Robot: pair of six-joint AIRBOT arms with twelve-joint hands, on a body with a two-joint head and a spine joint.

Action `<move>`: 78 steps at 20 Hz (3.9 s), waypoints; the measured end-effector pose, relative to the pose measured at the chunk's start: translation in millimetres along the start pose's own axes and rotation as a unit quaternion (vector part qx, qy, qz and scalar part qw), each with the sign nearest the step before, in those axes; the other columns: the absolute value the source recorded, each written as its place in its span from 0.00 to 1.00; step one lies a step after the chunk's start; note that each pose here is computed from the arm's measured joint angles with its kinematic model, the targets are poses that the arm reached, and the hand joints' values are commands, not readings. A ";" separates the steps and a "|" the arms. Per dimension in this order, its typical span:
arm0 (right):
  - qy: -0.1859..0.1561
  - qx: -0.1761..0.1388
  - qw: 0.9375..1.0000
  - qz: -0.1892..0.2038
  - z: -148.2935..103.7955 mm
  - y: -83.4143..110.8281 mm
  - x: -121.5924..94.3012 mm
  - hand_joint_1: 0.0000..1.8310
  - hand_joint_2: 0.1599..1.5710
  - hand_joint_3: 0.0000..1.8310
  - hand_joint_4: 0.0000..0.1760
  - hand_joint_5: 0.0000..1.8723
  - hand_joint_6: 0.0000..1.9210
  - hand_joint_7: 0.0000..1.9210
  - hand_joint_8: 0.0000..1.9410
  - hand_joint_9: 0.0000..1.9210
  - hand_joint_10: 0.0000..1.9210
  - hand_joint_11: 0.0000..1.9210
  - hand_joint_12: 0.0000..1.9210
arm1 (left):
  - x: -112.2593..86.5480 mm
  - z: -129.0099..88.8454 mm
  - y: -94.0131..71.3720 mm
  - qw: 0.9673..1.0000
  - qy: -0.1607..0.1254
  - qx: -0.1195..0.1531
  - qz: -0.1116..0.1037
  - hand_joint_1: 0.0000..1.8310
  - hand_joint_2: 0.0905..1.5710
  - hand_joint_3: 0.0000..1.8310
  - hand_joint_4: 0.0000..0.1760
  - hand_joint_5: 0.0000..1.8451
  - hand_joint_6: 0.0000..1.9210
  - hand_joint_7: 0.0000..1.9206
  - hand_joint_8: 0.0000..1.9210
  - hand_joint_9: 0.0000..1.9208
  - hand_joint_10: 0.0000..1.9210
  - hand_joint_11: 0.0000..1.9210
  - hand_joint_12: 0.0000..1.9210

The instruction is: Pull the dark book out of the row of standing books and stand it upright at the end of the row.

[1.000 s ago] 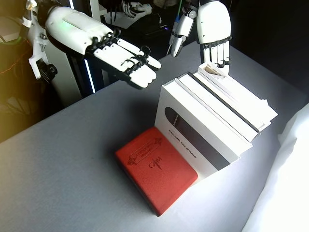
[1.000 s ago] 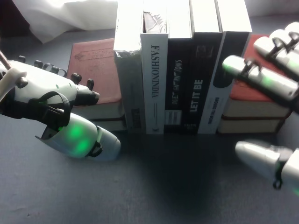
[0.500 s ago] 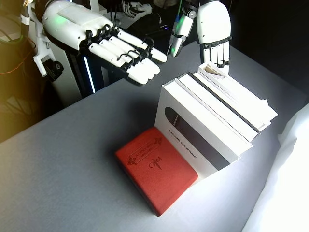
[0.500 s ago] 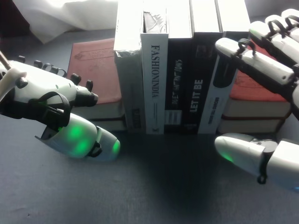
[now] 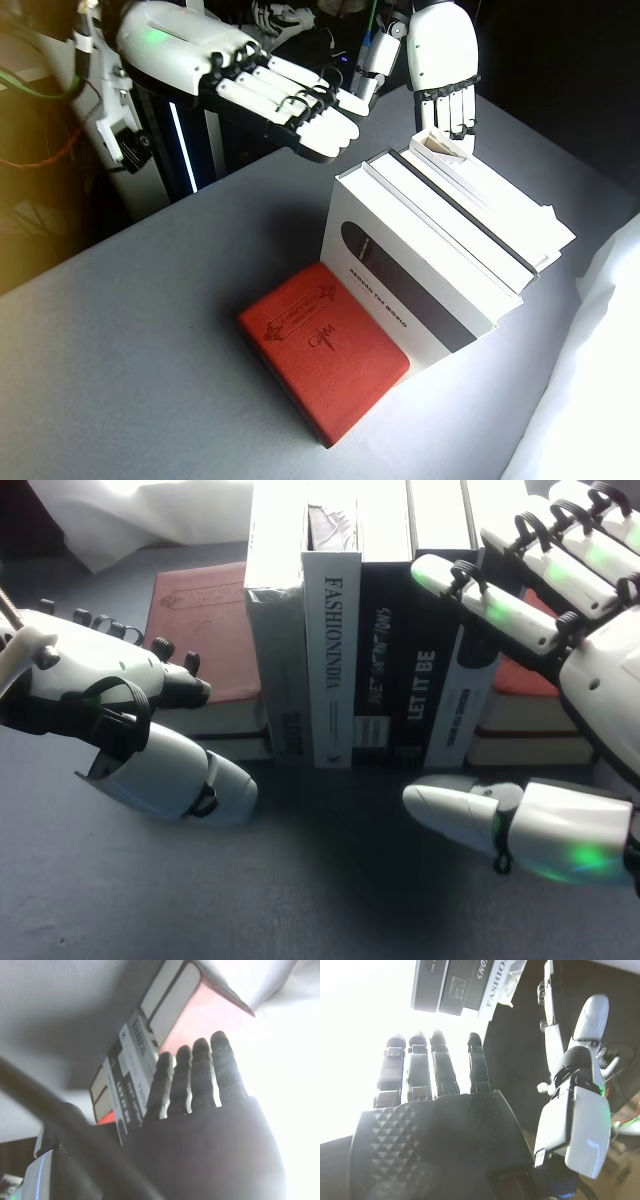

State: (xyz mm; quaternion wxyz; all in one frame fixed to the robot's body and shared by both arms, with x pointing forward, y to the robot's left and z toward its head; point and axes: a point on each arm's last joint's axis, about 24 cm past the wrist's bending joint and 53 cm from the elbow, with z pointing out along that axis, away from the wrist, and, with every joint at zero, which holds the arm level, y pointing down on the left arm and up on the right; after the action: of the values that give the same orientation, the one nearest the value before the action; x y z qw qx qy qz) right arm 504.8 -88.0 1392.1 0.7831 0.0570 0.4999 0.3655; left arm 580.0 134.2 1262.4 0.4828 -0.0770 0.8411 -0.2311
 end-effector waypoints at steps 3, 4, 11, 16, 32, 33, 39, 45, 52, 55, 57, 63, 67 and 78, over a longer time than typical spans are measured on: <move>-0.019 0.003 1.000 0.007 7.0 0.3 -8.2 0.00 0.54 0.00 0.00 0.00 0.00 0.00 0.00 0.00 0.00 0.00 0.00 | 0.1 0.0 0.2 1.000 0.000 0.000 0.000 0.00 0.73 0.00 0.00 0.05 0.00 0.03 0.01 0.01 0.00 0.01 0.01; -0.031 0.003 0.999 0.010 8.8 0.9 -14.1 0.00 0.54 0.00 0.00 0.00 0.00 0.00 0.00 0.00 0.00 0.00 0.00 | 0.4 0.0 0.1 1.000 0.001 0.000 -0.001 0.00 0.73 0.00 0.00 0.05 0.00 0.03 0.01 0.01 0.00 0.01 0.01; -0.058 0.013 0.998 0.011 14.7 -4.9 -25.3 0.00 0.53 0.00 0.00 0.00 0.00 0.00 0.00 0.00 0.00 0.00 0.00 | 0.6 0.0 0.1 1.000 0.001 0.000 -0.001 0.00 0.73 0.00 0.00 0.03 0.00 0.02 0.00 0.00 0.00 0.00 0.00; -0.065 0.021 0.998 0.013 24.2 -10.6 -26.0 0.00 0.54 0.00 0.00 0.00 0.00 0.00 0.00 0.00 0.00 0.00 0.00 | 0.7 0.0 0.4 1.000 0.001 -0.001 -0.001 0.00 0.73 0.00 0.00 0.05 0.00 0.04 0.00 0.01 0.00 0.01 0.01; -0.027 0.047 0.998 0.026 44.7 -23.1 -1.1 0.00 0.60 0.01 0.00 0.00 0.00 0.00 0.00 0.00 0.00 0.00 0.00 | 1.2 0.0 0.4 1.000 0.003 -0.001 -0.001 0.00 0.74 0.00 0.00 0.04 0.00 0.03 0.00 0.01 0.00 0.01 0.00; -0.025 0.045 0.998 0.026 44.8 -22.5 -0.3 0.00 0.59 0.00 0.00 0.00 0.00 0.00 0.00 0.00 0.00 0.00 0.00 | 1.3 0.0 0.3 1.000 0.003 -0.001 -0.001 0.00 0.74 0.00 0.00 0.04 0.00 0.03 0.00 0.01 0.00 0.01 0.00; -0.020 0.044 0.999 0.020 43.3 -23.2 3.7 0.00 0.60 0.01 0.00 0.00 0.00 0.00 0.00 0.00 0.00 0.00 0.00 | 1.4 0.0 0.3 1.000 0.003 -0.001 -0.001 0.00 0.75 0.00 0.00 0.04 0.00 0.02 0.00 0.00 0.00 0.00 0.00; -0.019 0.042 0.999 0.009 42.3 -22.8 5.2 0.00 0.60 0.00 0.00 0.00 0.00 0.00 0.00 0.00 0.00 0.00 0.00 | 1.3 0.0 0.2 1.000 0.003 0.000 -0.001 0.00 0.75 0.00 0.00 0.05 0.01 0.03 0.00 0.01 0.00 0.01 0.00; -0.023 0.031 0.999 -0.015 37.4 -15.9 4.7 0.00 0.60 0.01 0.00 0.00 0.00 0.00 0.00 0.00 0.00 0.00 0.00 | 1.4 0.0 0.1 1.000 0.003 0.000 -0.001 0.00 0.75 0.00 0.00 0.04 0.00 0.02 0.00 0.00 0.00 0.00 0.00; -0.022 0.030 0.999 -0.017 34.8 -12.6 4.8 0.00 0.60 0.00 0.00 0.00 0.00 0.00 0.00 0.00 0.00 0.00 0.00 | 1.4 0.0 0.1 1.000 0.003 0.000 -0.001 0.00 0.74 0.00 0.00 0.04 0.00 0.02 0.00 0.00 0.00 0.01 0.00; -0.021 0.031 0.999 -0.019 32.9 -11.4 4.4 0.00 0.60 0.00 0.00 0.00 0.00 0.00 0.00 0.00 0.00 0.00 0.00 | 1.6 0.0 0.3 1.000 0.003 -0.001 -0.001 0.00 0.75 0.00 0.00 0.04 0.01 0.02 0.01 0.01 0.00 0.01 0.00; -0.019 0.028 0.999 -0.022 20.4 1.2 3.5 0.00 0.61 0.01 0.00 0.00 0.00 0.00 0.00 0.00 0.00 0.00 0.00 | 1.4 0.0 0.1 1.000 0.003 0.000 -0.001 0.00 0.75 0.00 0.00 0.03 0.00 0.02 0.00 0.00 0.00 0.01 0.00; -0.013 0.020 0.999 -0.023 16.0 8.7 4.9 0.00 0.62 0.01 0.00 0.00 0.00 0.00 0.00 0.00 0.00 0.00 0.00 | 1.4 0.0 0.1 1.000 0.003 0.000 -0.001 0.00 0.75 0.00 0.00 0.04 0.00 0.02 0.00 0.00 0.00 0.00 0.00; -0.045 0.022 0.998 -0.032 19.9 4.5 -9.0 0.00 0.62 0.00 0.00 0.00 0.00 0.00 0.00 0.00 0.00 0.00 0.00 | 1.4 0.0 0.1 1.000 0.003 0.000 -0.001 0.00 0.76 0.00 0.00 0.04 0.00 0.03 0.00 0.01 0.00 0.01 0.00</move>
State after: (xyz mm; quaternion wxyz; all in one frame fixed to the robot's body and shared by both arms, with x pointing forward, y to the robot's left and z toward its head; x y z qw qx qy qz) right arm 516.8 -84.9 1410.7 0.8146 0.0742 0.4738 0.3262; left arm 579.2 133.9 1261.3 0.4801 -0.0773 0.8426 -0.2316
